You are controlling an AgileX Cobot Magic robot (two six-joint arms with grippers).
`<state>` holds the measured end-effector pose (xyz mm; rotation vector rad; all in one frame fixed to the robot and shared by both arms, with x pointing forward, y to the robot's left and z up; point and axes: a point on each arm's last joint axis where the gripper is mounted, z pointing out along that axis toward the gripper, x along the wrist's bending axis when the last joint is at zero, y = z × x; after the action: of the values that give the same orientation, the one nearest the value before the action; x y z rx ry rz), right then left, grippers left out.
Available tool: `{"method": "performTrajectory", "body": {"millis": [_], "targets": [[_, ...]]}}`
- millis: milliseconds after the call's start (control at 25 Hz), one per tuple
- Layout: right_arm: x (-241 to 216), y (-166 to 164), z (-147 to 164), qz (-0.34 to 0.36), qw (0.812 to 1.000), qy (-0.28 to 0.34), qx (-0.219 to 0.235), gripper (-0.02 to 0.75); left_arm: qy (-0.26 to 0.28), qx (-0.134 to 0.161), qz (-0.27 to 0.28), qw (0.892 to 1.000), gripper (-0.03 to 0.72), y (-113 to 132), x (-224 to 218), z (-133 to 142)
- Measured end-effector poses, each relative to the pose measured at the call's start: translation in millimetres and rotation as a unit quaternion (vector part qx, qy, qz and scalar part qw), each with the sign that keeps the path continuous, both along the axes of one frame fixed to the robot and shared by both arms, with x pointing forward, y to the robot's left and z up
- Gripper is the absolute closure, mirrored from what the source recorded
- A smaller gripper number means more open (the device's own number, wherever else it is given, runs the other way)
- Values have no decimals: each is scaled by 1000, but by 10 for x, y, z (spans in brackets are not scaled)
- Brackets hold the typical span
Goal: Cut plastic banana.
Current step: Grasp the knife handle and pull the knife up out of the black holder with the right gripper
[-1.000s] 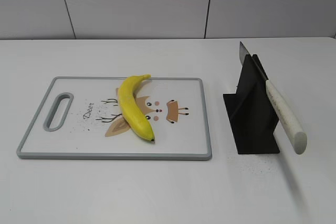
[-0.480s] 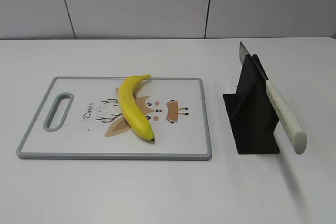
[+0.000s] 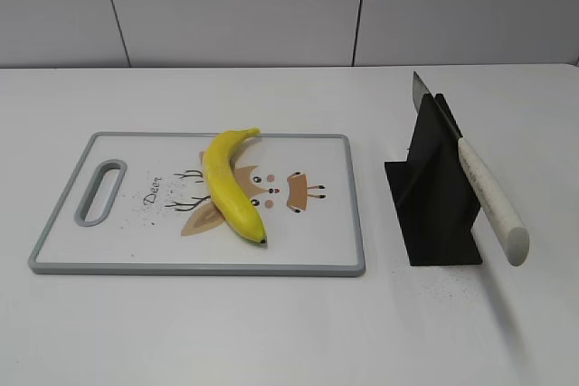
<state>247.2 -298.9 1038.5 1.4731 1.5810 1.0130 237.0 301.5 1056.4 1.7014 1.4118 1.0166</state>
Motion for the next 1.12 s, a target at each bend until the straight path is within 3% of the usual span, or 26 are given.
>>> {"method": "performTrajectory", "body": {"millis": [240,560,840,1120], "targets": [[59,15,88,3,1000,16,4,146,0,0,0,1000,134,0,0,0],[341,83,457,16,997,68,28,146,0,0,0,1000,134,0,0,0],[771,144,657,21,980,194,31,146,0,0,0,1000,134,0,0,0],[1245,186,576,19,941,336,19,146,0,0,0,1000,134,0,0,0]]}}
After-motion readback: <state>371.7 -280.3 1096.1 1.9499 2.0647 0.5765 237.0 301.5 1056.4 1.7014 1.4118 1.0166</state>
